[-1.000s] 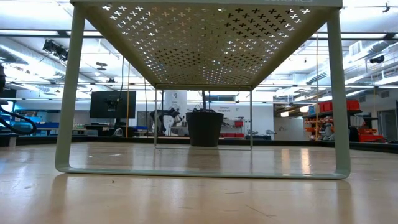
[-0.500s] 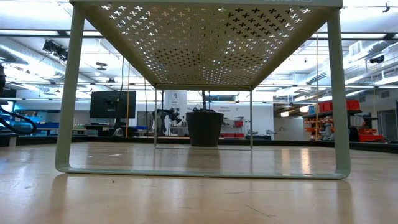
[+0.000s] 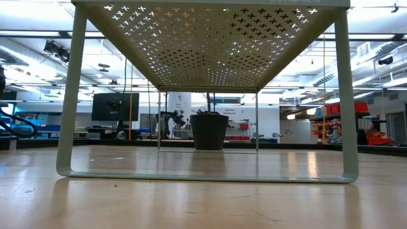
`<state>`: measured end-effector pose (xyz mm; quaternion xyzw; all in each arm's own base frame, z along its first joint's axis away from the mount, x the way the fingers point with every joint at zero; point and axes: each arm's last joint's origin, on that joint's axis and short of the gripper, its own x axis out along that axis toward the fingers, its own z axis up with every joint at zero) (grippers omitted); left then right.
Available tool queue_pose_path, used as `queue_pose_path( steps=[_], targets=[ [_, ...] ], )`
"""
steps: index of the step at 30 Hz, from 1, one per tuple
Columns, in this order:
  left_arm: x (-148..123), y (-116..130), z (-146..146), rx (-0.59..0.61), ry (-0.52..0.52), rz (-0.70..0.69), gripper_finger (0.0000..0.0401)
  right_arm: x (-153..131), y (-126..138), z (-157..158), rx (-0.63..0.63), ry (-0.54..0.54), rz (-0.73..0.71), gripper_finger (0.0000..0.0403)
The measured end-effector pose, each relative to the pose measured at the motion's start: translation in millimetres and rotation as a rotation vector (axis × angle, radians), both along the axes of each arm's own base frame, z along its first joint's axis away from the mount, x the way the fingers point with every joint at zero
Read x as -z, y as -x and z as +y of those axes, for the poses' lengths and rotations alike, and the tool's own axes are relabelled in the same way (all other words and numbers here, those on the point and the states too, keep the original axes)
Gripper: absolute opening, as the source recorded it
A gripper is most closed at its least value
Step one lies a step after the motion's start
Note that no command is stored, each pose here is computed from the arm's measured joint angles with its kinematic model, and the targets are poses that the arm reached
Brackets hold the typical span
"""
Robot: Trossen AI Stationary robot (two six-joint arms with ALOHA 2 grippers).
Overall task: Pick & Place candle stick holders
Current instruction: Align the brown scented candle with the other orange scented candle on the shelf
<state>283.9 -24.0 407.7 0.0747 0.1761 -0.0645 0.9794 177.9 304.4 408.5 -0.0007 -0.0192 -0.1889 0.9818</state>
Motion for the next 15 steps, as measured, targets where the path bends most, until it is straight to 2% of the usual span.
queue_pose_path(
  steps=[2,4,6,8,10,13,15],
  targets=[
    [0,0,0,-0.010,-0.004,-0.001,0.0067,-1,1,6,-0.142,-0.004,-0.072,0.0327],
    [0,0,0,-0.012,-0.005,-0.001,0.0067,0,1,13,-0.350,0.023,-0.121,0.0327],
    [0,0,0,-0.012,-0.005,-0.001,0.0067,3,-3,17,-0.496,0.033,-0.071,0.0327],
    [0,0,0,-0.012,-0.005,-0.001,0.0067,14,-9,15,-0.560,-0.002,0.068,0.0327],
    [0,0,0,-0.011,-0.005,-0.001,0.0067,32,-16,7,-0.593,-0.034,0.276,0.0327],
    [0,0,0,-0.012,-0.005,-0.001,0.0067,46,-16,-13,-0.559,-0.191,0.561,0.0327],
    [0,0,0,-0.012,-0.005,-0.002,0.0067,50,-15,-23,-0.515,-0.306,0.676,0.0327]
  ],
)
